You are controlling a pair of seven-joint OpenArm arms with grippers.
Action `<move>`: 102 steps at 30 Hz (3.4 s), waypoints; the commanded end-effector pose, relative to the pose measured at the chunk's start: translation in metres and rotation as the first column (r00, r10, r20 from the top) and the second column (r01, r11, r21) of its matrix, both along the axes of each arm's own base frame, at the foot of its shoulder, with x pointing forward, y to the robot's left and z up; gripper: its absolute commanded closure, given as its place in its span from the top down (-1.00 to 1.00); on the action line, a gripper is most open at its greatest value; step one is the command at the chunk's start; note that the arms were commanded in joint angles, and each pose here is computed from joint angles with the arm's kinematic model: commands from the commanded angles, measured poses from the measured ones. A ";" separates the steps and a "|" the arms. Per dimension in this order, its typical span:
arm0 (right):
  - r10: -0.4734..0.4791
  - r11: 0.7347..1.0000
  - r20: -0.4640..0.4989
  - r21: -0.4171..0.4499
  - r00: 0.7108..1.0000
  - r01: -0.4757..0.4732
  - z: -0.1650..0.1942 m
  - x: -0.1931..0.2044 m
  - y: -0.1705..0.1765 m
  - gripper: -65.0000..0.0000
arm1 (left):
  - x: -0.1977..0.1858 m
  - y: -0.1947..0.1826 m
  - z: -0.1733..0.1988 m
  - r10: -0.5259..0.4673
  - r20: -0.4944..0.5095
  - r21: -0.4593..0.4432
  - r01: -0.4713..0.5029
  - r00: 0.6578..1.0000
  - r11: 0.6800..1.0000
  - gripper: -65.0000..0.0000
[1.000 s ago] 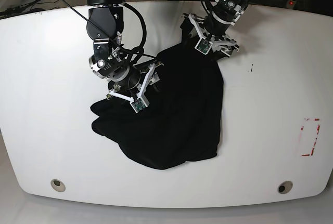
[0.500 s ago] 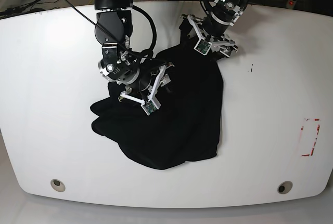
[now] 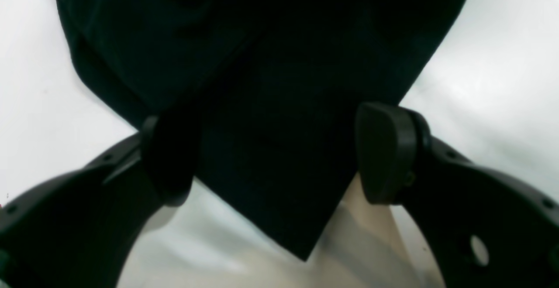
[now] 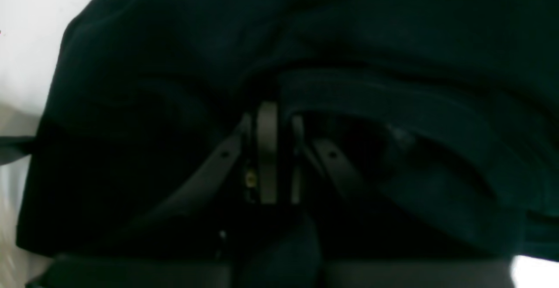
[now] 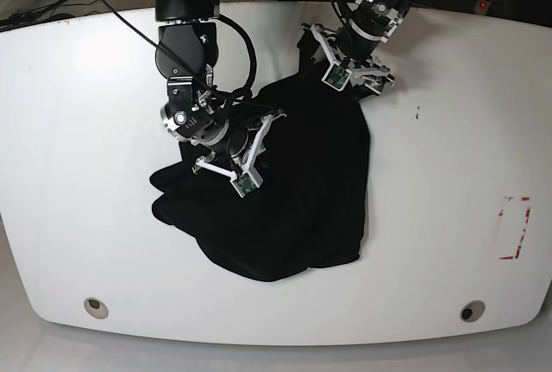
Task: Fold the T-shirt properly
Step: 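Grasp a second shirt edge with the left gripper, then lift the shirt with both grippers and pull the grippers apart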
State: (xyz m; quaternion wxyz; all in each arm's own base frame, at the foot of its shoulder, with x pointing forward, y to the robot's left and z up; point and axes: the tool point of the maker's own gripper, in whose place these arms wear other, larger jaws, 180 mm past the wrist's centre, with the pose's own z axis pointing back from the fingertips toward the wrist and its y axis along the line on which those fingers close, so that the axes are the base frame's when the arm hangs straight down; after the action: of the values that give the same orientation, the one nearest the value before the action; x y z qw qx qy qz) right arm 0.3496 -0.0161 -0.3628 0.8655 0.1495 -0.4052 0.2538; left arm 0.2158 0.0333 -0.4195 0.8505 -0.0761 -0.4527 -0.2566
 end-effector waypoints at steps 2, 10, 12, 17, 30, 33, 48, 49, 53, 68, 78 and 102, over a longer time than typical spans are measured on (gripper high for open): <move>-0.005 0.999 0.128 0.034 0.992 0.000 0.041 0.017 0.002 -1.00 | -0.003 0.003 -0.003 -0.002 -0.015 0.024 0.002 1.000 1.000 0.61; -0.008 1.000 0.278 -0.009 0.960 0.011 0.093 0.043 -0.015 -1.00 | -0.004 0.003 -0.004 -0.002 -0.017 0.025 0.002 1.000 1.000 0.61; -0.008 1.000 0.308 -0.014 0.951 0.013 0.104 0.051 -0.017 -1.00 | -0.004 0.003 -0.004 -0.002 -0.017 0.025 0.002 1.000 1.000 0.61; -0.007 0.999 0.371 -0.037 0.928 0.022 0.130 0.068 -0.026 -1.00 | -0.006 0.003 -0.008 -0.001 -0.028 0.028 0.002 1.000 1.000 0.61; -0.006 0.999 0.403 -0.043 0.915 0.025 0.145 0.078 -0.028 -1.00 | -0.008 -0.005 0.044 0.004 0.073 -0.034 -0.001 0.997 0.999 0.61; -0.006 0.999 0.403 -0.043 0.915 0.025 0.145 0.078 -0.028 -1.00 | -0.014 -0.006 0.048 0.006 0.072 -0.042 -0.003 0.997 0.999 0.61; -0.006 0.999 0.396 -0.043 0.918 0.025 0.141 0.076 -0.028 -1.00 | -0.036 0.012 0.007 0.031 -0.067 -0.048 -0.035 0.997 0.998 0.61; -0.006 0.999 0.396 -0.043 0.918 0.025 0.141 0.076 -0.028 -1.00 | -0.037 0.013 0.005 0.033 -0.072 -0.046 -0.037 0.997 0.998 0.61; -0.006 0.999 0.396 -0.043 0.918 0.025 0.141 0.076 -0.028 -1.00 | -0.035 0.030 -0.003 0.081 -0.091 -0.030 -0.084 0.993 0.996 0.61; -0.006 0.999 0.394 -0.043 0.919 0.025 0.141 0.076 -0.028 -1.00 | -0.031 0.035 -0.032 0.102 -0.170 -0.024 -0.108 0.980 0.994 -0.37; -0.005 0.999 0.411 -0.043 0.912 0.024 0.148 0.078 -0.028 -1.00 | -0.014 0.065 -0.034 0.176 -0.192 0.047 -0.170 0.966 0.984 -1.00; -0.012 0.995 0.575 -0.072 0.818 0.065 0.243 0.135 -0.044 -1.00 | 0.097 0.204 0.096 0.458 0.027 0.244 -0.450 0.888 0.859 -1.00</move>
State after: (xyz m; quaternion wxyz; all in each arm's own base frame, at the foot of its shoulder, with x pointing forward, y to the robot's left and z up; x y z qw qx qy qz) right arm 0.4768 -0.0608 -0.1549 0.7429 0.0219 -0.6031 0.2897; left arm 0.3016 0.2259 -0.3443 0.9097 0.1141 -0.3849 -0.1065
